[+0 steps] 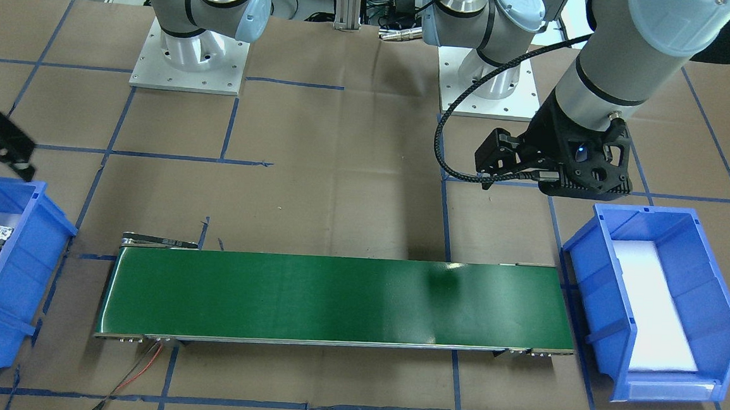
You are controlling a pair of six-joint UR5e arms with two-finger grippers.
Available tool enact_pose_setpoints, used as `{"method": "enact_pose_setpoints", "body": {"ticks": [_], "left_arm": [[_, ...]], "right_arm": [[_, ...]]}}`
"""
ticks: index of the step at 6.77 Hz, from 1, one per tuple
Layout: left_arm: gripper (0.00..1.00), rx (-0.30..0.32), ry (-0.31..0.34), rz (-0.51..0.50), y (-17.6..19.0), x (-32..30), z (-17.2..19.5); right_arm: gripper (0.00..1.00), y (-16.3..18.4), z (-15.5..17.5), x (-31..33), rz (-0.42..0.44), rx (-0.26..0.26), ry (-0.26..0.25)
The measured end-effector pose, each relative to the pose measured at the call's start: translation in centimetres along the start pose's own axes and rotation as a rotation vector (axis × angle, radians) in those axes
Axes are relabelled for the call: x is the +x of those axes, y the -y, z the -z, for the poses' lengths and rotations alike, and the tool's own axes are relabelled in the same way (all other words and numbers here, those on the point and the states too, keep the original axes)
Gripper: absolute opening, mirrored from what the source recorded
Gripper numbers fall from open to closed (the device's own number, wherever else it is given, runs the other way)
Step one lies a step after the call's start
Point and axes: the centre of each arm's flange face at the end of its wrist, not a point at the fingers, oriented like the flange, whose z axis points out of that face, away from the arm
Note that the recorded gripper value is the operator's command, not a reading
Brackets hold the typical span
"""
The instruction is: Transport two buttons from left to right
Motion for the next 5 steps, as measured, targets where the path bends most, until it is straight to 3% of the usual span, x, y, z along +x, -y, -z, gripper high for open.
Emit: {"method": "enact_pose_setpoints", "body": {"ticks": [1,3,5], "left_arm": [[1.0,0.0,0.0,0.001,0.0,0.0,0.0],[1.0,0.0,0.0,0.001,0.0,0.0,0.0],[1.0,0.001,0.0,0.001,0.0,0.0,0.0]], "right_arm": [[1.0,-3.4,0.6,-6.6,-0.038,-0.018,-0.004],[1.0,-8.8,-2.6,-13.4,-0.038,-0.038,-0.012],[1.0,-11.3,-3.6,-13.5,0.007,0.037,-0.005]]}}
